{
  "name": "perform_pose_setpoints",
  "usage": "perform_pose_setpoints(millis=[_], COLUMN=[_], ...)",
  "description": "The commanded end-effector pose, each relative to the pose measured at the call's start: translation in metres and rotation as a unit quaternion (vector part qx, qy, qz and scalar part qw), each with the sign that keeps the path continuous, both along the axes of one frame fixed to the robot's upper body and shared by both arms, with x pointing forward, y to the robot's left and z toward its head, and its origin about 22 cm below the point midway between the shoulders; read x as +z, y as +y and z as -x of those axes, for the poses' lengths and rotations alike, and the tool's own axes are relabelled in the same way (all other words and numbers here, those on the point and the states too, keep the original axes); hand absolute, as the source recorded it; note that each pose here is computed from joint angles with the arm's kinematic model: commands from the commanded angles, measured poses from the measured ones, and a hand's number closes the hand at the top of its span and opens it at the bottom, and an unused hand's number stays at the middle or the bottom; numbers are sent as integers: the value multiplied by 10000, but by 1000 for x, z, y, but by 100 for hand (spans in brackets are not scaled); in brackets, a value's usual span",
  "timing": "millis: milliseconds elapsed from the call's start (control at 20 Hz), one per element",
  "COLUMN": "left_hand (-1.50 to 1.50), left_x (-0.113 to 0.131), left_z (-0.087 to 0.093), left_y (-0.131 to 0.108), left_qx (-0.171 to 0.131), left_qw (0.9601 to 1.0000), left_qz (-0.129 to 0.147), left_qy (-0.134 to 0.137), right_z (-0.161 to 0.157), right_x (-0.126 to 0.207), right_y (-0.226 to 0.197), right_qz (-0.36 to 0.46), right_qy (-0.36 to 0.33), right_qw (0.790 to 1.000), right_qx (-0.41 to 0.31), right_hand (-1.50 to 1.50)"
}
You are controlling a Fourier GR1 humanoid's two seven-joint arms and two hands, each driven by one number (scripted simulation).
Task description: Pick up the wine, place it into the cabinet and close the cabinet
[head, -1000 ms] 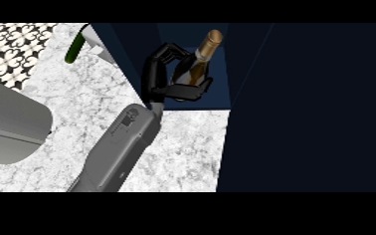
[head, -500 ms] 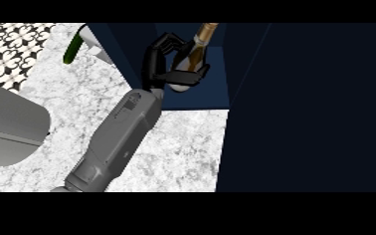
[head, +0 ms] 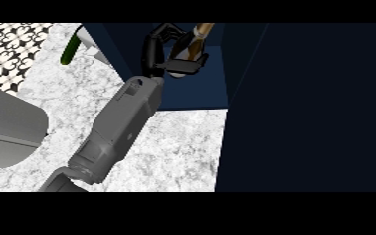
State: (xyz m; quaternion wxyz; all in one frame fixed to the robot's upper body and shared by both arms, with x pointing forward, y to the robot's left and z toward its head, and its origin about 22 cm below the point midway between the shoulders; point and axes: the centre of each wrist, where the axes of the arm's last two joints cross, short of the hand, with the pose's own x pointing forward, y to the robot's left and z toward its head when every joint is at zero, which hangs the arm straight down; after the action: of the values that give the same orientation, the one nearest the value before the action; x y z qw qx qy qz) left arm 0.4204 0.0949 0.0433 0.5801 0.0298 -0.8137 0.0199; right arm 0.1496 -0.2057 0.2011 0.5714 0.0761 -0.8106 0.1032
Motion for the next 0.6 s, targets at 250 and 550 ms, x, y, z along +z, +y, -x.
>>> perform_pose_setpoints(millis=[250,550], left_hand=[150,150], left_x=[17,-2], left_z=[-13,-14], left_y=[-10,12], left_qx=[275,409], left_qw=[9995,9986], left_qz=[-98,319], left_qy=[-140,111], right_z=[20,13], right_x=[11,0], right_y=[0,8], right_qz=[-52,-125], right_qy=[-173,-133], right_qw=[9996,9995], right_qx=[210,255], right_hand=[-150,-150])
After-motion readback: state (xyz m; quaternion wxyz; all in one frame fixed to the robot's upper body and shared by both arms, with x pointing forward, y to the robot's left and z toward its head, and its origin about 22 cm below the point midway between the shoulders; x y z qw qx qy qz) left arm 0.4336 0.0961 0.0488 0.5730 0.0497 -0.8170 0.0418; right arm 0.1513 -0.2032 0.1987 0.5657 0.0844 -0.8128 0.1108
